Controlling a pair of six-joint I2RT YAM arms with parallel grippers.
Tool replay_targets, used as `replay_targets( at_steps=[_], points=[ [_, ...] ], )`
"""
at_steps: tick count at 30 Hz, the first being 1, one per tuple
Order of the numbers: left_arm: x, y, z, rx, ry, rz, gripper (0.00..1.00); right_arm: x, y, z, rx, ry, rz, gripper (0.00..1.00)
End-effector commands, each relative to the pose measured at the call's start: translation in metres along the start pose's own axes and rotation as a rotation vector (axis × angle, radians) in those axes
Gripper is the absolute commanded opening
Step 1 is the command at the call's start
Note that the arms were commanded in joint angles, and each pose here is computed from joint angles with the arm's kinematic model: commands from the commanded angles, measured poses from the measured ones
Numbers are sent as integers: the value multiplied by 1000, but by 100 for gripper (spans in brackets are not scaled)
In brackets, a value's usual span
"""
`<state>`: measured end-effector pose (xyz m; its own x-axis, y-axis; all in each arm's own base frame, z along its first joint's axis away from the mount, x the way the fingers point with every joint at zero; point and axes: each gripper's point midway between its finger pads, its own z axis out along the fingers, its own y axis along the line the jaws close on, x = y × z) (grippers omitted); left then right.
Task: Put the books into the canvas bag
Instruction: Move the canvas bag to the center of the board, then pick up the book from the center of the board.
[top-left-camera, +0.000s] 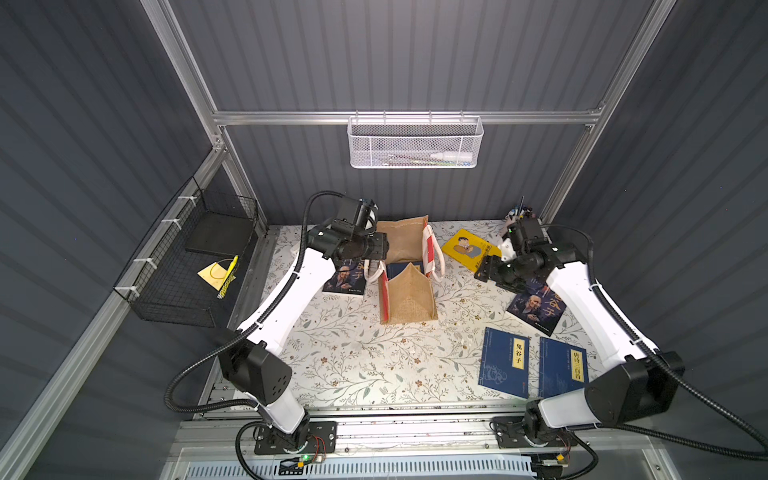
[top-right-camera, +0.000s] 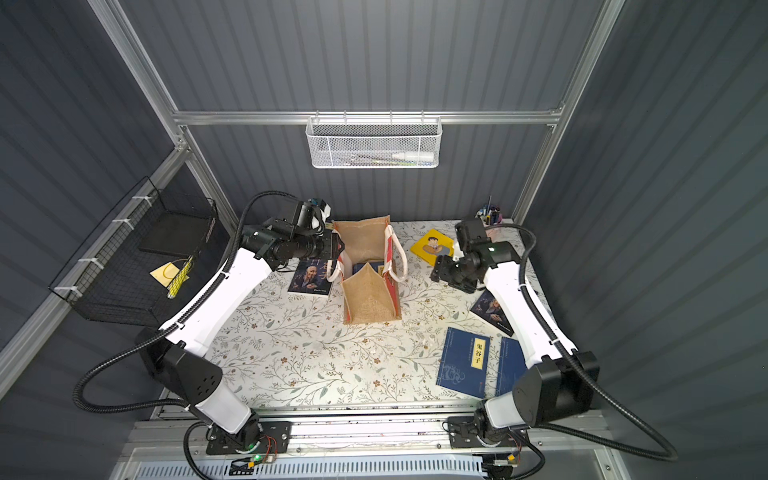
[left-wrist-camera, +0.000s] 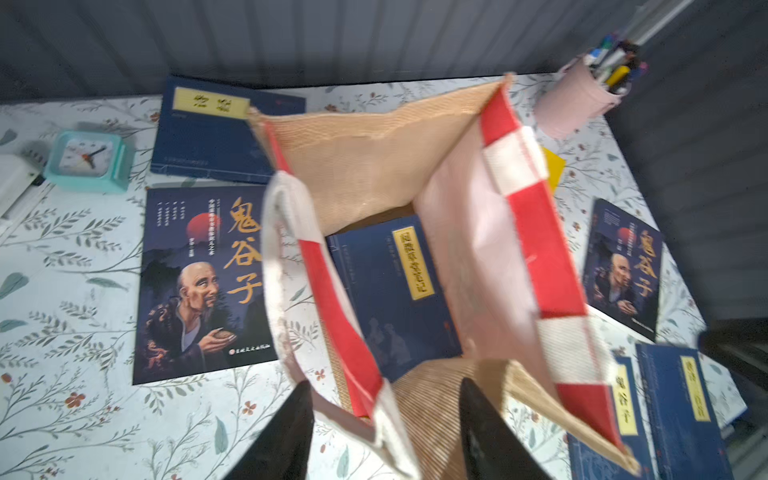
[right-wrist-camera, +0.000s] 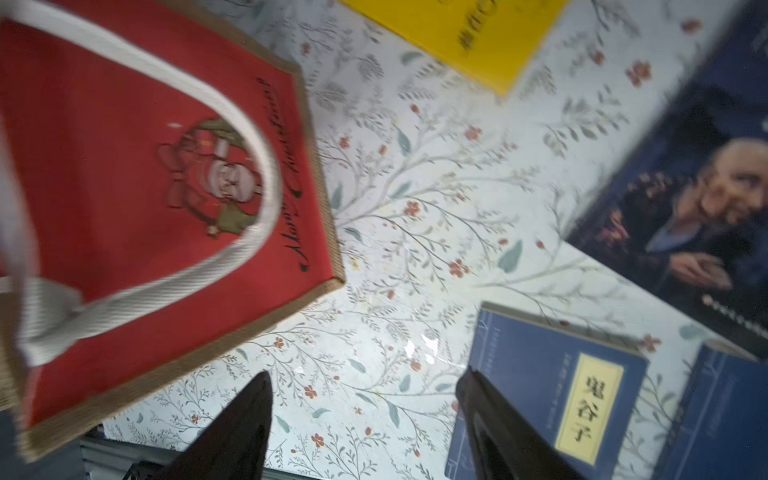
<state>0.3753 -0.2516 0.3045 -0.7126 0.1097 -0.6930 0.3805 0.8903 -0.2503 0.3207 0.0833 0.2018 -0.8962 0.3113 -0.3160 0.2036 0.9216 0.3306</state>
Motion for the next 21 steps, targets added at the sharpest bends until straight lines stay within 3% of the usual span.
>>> replay_targets(
  at_steps=[1, 11, 16, 21],
  points=[
    [19, -49, 0, 86, 17, 110, 57, 23, -45, 7, 76, 2, 154, 76],
    [100, -159, 35, 219, 109, 282, 56, 96, -127, 37, 177, 36, 468, 83],
    [143, -212, 56, 298, 165, 403, 56, 110, -157, 47, 232, 1, 562, 85],
    [186, -233, 87, 338, 244, 461, 56, 114, -171, 67, 266, 52, 587, 86]
  ],
)
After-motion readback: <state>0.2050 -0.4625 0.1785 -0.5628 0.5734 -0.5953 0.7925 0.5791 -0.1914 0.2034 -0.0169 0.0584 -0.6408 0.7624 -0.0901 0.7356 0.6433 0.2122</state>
